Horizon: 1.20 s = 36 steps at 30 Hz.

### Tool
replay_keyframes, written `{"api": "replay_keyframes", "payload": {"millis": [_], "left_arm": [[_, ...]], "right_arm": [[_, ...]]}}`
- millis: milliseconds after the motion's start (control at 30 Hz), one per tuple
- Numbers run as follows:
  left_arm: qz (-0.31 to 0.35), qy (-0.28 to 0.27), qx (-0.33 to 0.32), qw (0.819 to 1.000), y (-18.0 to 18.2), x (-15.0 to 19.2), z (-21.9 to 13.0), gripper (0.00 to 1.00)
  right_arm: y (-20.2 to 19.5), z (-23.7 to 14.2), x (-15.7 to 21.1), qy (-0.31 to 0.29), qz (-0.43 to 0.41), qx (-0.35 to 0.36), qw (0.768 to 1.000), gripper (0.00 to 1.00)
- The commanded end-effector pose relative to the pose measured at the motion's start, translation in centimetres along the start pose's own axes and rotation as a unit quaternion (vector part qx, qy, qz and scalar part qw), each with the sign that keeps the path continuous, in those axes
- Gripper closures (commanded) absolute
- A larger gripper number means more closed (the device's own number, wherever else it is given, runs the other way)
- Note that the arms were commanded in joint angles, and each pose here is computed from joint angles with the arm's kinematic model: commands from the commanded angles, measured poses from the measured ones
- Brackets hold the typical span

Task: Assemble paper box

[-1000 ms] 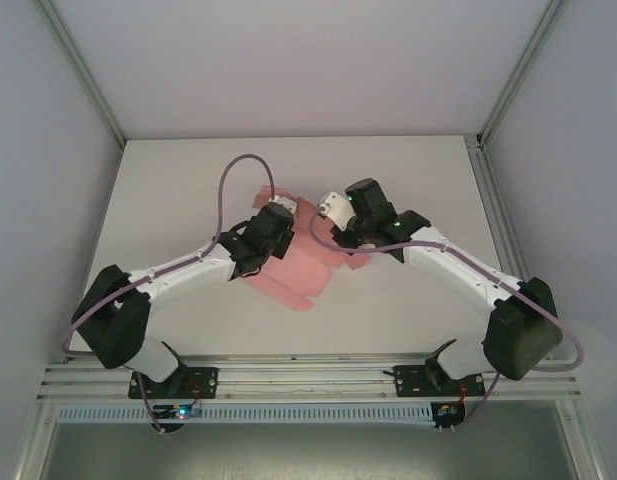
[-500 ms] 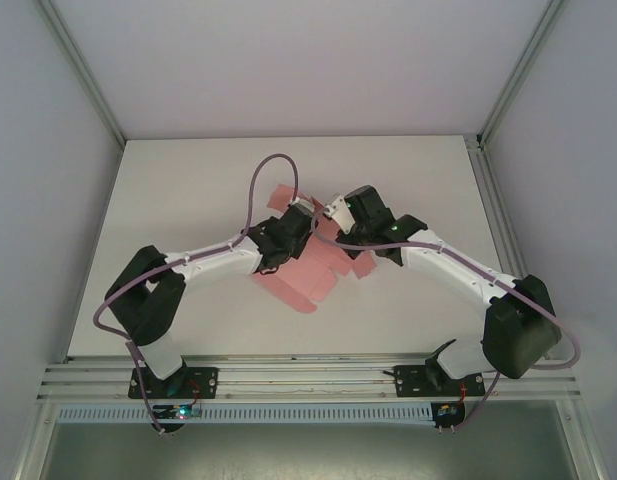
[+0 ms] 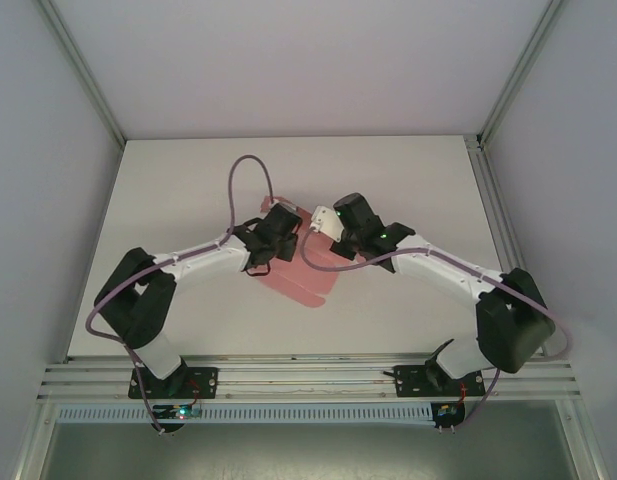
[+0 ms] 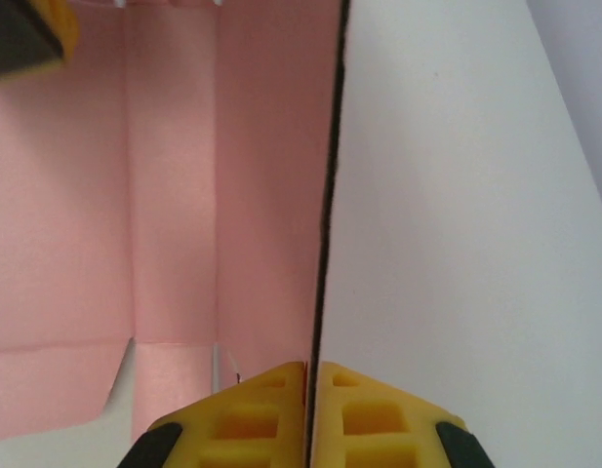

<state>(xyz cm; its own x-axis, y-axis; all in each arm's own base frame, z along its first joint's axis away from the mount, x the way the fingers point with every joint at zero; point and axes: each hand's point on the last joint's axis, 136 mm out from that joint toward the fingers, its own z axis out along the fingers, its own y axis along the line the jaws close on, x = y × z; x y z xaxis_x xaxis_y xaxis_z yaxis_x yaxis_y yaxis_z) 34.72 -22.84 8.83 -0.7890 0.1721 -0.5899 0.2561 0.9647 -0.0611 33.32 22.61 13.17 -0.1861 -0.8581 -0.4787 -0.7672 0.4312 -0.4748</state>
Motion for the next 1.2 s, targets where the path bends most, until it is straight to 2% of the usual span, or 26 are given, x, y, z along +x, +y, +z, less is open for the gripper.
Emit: {"api": "replay_keyframes", "payload": {"millis": [0,33,133,233,300,433,533,600,833,933,1167], "left_arm": [[-0.049,0.005,0.046,0.998,0.1,0.2,-2.4,0.43],[-0.052,0.002,0.045,0.998,0.4,0.4,-3.1,0.37],[-0.068,-0.010,0.021,0.997,2.4,0.9,-5.1,0.14],[-0.107,-0.021,-0.030,0.994,5.7,1.4,-7.0,0.00],[-0.139,-0.026,-0.067,0.988,8.3,1.8,-7.6,0.00],[-0.237,-0.021,-0.126,0.963,13.6,3.0,-7.4,0.00],[-0.297,-0.016,-0.132,0.946,16.3,2.9,-6.1,0.00],[-0.313,-0.013,-0.126,0.941,17.2,2.1,-4.8,0.00],[-0.304,0.003,-0.066,0.950,16.3,-2.0,0.5,0.00],[-0.296,0.016,-0.023,0.955,14.9,-2.9,2.5,0.00],[-0.284,0.036,0.003,0.958,14.0,-2.8,4.3,0.00]], "right_arm": [[-0.3,1.1,-1.4,0.003,-0.102,0.011,0.995,1.00],[-0.7,1.3,-1.5,0.011,-0.114,0.015,0.993,1.00],[-0.9,2.2,-1.3,0.034,-0.164,0.014,0.986,1.00],[-1.0,3.1,-1.2,0.042,-0.192,0.020,0.980,1.00],[-0.9,3.6,-0.8,0.045,-0.213,0.025,0.976,1.00],[-0.8,4.5,-0.1,0.044,-0.250,0.042,0.966,1.00],[-0.7,5.0,0.3,0.039,-0.262,0.046,0.963,1.00],[-0.7,5.2,0.5,0.037,-0.262,0.039,0.964,1.00],[-1.0,6.6,1.5,0.031,-0.269,0.031,0.962,1.00],[-1.5,7.6,2.1,0.031,-0.284,0.067,0.956,0.97],[-3.6,8.0,1.2,0.015,-0.290,0.167,0.942,0.94]]}}
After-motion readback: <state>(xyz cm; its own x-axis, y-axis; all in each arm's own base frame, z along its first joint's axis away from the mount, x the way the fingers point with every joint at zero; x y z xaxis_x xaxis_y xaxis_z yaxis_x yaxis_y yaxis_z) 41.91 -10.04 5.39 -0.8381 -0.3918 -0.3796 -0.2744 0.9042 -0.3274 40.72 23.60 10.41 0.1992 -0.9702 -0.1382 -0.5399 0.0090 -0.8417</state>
